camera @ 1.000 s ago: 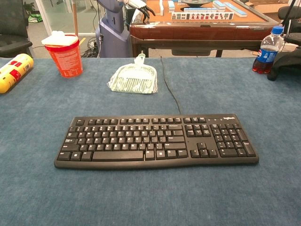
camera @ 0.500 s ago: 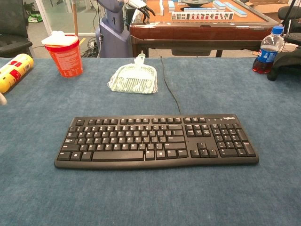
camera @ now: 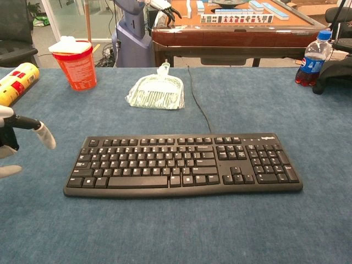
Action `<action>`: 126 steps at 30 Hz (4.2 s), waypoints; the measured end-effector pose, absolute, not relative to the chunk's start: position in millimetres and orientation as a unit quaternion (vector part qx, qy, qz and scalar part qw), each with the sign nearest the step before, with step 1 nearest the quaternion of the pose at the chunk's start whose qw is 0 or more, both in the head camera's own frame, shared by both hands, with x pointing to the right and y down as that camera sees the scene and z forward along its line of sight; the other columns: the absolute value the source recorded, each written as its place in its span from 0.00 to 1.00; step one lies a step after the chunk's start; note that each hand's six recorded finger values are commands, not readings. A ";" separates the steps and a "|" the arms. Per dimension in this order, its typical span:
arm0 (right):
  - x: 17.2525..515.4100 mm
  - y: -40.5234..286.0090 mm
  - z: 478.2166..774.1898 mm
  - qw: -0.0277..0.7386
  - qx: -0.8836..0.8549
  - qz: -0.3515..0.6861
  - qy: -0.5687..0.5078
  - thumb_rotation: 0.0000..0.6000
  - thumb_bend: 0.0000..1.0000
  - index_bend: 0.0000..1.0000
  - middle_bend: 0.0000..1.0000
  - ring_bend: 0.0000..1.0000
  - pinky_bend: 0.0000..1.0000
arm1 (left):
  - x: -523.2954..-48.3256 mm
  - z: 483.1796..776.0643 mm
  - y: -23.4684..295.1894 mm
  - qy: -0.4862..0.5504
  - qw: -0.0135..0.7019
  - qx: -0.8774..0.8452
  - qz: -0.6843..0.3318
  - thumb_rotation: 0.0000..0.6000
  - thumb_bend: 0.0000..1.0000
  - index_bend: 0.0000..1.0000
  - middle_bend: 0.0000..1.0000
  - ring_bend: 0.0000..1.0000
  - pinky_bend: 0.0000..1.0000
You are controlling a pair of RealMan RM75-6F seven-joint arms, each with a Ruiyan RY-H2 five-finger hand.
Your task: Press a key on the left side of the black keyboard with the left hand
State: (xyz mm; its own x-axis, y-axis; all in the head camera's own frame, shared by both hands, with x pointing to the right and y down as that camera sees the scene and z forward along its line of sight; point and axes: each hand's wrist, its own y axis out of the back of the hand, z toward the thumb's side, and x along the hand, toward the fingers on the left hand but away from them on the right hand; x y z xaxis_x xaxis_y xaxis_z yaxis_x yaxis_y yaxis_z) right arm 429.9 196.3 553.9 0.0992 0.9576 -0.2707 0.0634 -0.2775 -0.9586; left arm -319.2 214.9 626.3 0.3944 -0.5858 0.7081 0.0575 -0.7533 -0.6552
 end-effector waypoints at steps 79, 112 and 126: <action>434.2 195.0 553.0 0.419 -0.605 0.529 -0.422 1.00 0.00 0.13 0.31 0.29 0.62 | -259.0 674.5 201.2 0.072 0.256 -0.756 -0.598 1.00 0.48 0.21 0.99 0.94 1.00; 438.2 198.2 559.7 0.416 -0.587 0.572 -0.395 1.00 0.00 0.33 0.37 0.29 0.52 | -378.9 583.4 222.8 0.277 0.335 -0.637 -0.637 1.00 0.47 0.30 0.35 0.34 0.52; 446.8 197.0 567.1 0.386 -0.581 0.610 -0.376 1.00 0.00 0.34 0.38 0.29 0.52 | -434.4 569.6 254.3 0.325 0.340 -0.587 -0.659 1.00 0.47 0.34 0.35 0.34 0.49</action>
